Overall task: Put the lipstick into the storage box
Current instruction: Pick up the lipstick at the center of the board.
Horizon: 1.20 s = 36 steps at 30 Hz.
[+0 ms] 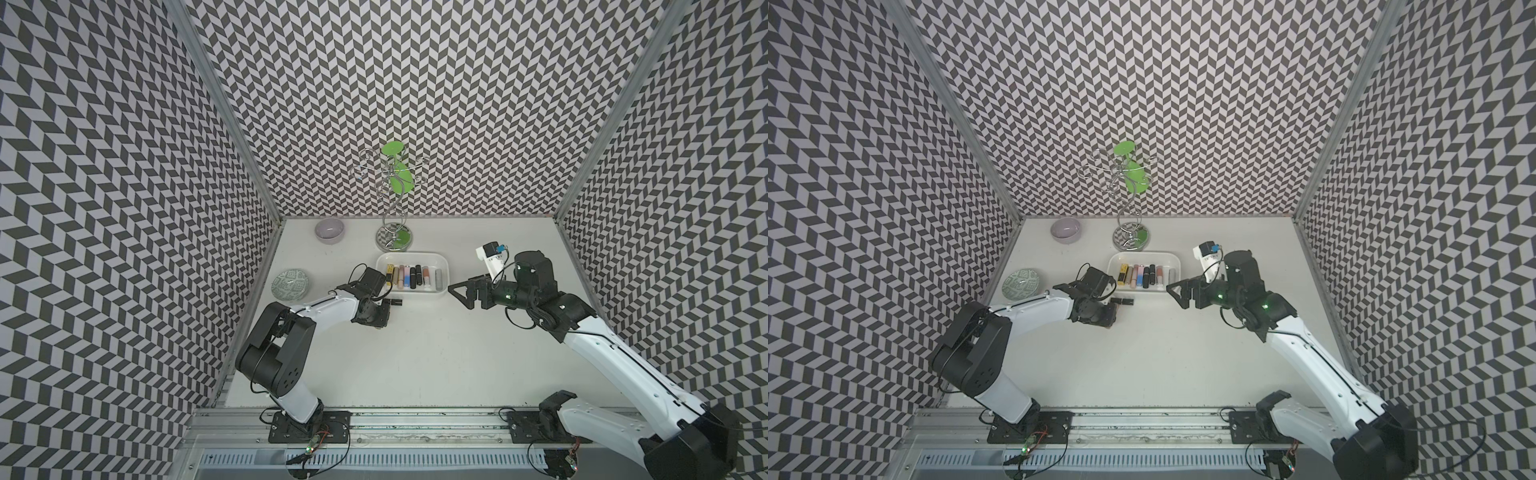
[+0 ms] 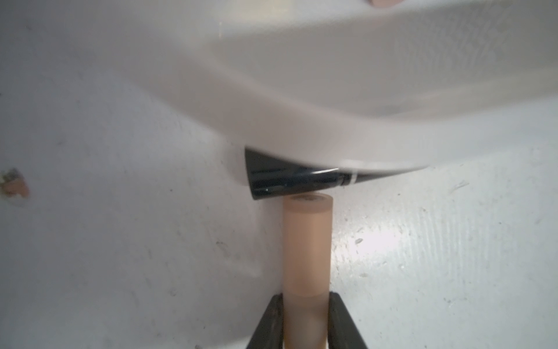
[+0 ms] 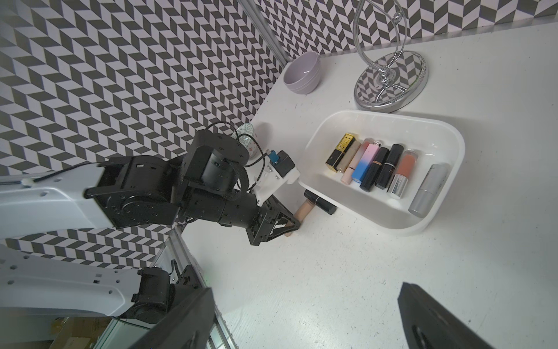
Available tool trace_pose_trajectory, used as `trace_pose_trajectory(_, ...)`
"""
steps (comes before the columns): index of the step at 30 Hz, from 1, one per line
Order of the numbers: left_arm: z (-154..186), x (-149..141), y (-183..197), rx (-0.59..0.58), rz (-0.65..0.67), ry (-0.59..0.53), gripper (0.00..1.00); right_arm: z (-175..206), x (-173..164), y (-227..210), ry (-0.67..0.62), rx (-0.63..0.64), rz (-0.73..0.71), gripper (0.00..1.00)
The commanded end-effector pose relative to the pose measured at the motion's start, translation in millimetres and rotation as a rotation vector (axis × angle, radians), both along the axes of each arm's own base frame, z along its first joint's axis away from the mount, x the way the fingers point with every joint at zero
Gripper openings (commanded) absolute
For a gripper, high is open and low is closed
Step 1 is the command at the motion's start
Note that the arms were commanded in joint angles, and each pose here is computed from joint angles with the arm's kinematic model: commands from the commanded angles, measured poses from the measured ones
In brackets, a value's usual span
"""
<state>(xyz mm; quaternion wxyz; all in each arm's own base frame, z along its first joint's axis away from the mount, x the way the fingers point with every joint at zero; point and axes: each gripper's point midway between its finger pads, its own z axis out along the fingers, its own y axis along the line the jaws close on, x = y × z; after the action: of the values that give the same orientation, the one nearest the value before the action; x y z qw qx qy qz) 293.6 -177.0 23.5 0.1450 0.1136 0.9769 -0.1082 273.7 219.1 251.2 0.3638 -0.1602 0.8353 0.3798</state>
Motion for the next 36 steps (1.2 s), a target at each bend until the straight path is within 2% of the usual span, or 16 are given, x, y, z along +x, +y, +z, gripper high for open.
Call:
trace_pose_trajectory(1, -23, -28, 13, 0.055, 0.002, 0.089, 0.25, 16, 0, -1, -0.063, 0.009, -0.005, 1.0)
trace_pose_trajectory(10, -46, -44, 21, 0.175, -0.002, 0.142, 0.2, 20, 1, -2, -0.068, 0.016, -0.013, 1.0)
trace_pose_trajectory(13, -49, -49, 18, 0.181, -0.019, 0.153, 0.13, 21, 0, -3, -0.068, 0.019, -0.018, 1.0)
trace_pose_trajectory(15, -43, -49, 12, 0.165, -0.03, 0.142, 0.13, 23, -1, -4, -0.071, 0.018, -0.024, 1.0)
trace_pose_trajectory(20, -7, -48, -13, 0.024, -0.037, 0.113, 0.13, 21, -1, -9, -0.071, 0.003, -0.043, 1.0)
trace_pose_trajectory(27, 72, -49, -51, -0.25, -0.09, 0.026, 0.14, 3, 5, -12, -0.001, 0.002, -0.067, 1.0)
trace_pose_trajectory(32, 128, -52, -71, -0.433, -0.127, -0.043, 0.16, 1, 11, -8, 0.043, 0.042, -0.031, 1.0)
trace_pose_trajectory(36, 179, -57, -87, -0.606, -0.186, -0.13, 0.18, 13, 18, -9, 0.086, 0.129, 0.005, 1.0)
